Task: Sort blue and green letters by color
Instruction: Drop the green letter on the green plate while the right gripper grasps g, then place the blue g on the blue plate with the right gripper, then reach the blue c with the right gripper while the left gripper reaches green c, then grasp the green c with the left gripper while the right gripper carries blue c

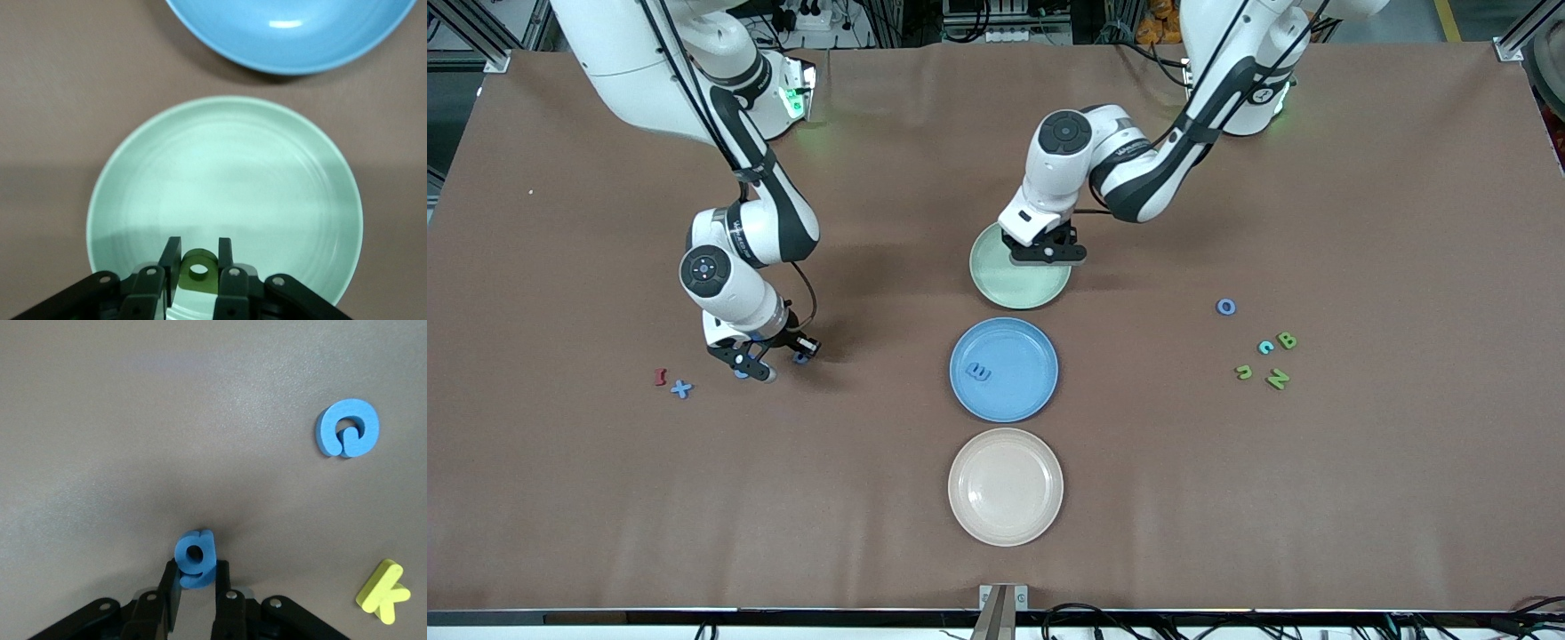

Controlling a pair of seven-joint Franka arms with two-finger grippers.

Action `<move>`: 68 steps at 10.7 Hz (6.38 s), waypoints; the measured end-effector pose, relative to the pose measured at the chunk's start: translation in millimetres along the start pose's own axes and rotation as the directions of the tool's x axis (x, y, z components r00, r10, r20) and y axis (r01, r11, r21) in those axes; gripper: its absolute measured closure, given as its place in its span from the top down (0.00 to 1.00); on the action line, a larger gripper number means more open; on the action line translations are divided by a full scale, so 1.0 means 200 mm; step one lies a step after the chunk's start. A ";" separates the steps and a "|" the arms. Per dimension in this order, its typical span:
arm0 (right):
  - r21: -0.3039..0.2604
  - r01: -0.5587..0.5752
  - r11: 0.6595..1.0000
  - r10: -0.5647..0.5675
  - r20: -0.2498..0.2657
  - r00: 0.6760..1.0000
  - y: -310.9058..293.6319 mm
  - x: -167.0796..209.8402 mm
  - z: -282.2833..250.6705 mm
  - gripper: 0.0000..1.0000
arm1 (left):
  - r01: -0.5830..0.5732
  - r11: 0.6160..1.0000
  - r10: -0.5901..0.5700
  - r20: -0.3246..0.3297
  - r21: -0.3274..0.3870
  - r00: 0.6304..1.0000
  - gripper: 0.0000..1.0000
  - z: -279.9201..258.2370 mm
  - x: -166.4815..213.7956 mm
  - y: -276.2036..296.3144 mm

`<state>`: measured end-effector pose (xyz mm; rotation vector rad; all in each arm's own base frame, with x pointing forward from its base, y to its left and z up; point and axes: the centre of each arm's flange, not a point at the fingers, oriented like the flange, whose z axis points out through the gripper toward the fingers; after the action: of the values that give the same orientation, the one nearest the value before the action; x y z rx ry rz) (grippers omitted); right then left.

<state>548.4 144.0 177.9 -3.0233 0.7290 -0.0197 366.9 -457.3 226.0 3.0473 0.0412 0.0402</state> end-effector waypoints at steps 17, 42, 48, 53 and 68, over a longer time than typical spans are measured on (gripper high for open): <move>0.180 -0.029 0.983 0.034 -0.028 0.999 -1.31 -0.49 -0.39 0.25 | 0.266 0.958 -0.260 -0.061 0.109 0.964 1.00 -0.09 1.00 -1.35; -0.037 0.277 0.960 -0.279 -0.053 0.959 0.37 0.48 -0.16 1.00 | 0.256 0.965 -0.254 -0.033 0.065 0.967 1.00 0.17 1.14 -1.81; -0.039 0.272 0.962 -0.274 -0.076 0.959 0.44 0.42 0.00 0.94 | 0.235 0.968 -0.233 -0.028 0.087 0.972 1.00 0.16 1.13 -1.79; -0.031 0.280 0.959 -0.282 -0.078 0.956 0.41 0.41 0.00 0.38 | 0.240 0.967 -0.237 -0.045 0.089 0.970 1.00 0.12 1.15 -1.81; 0.149 0.023 0.989 -0.014 -0.060 0.998 -0.73 0.15 -0.36 0.34 | 0.245 0.965 -0.241 -0.046 0.092 0.969 0.99 0.12 1.16 -1.82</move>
<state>640.4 258.2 255.6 -2.8974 0.6715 -0.1568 589.2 -90.2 174.2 3.1127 0.4317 0.0751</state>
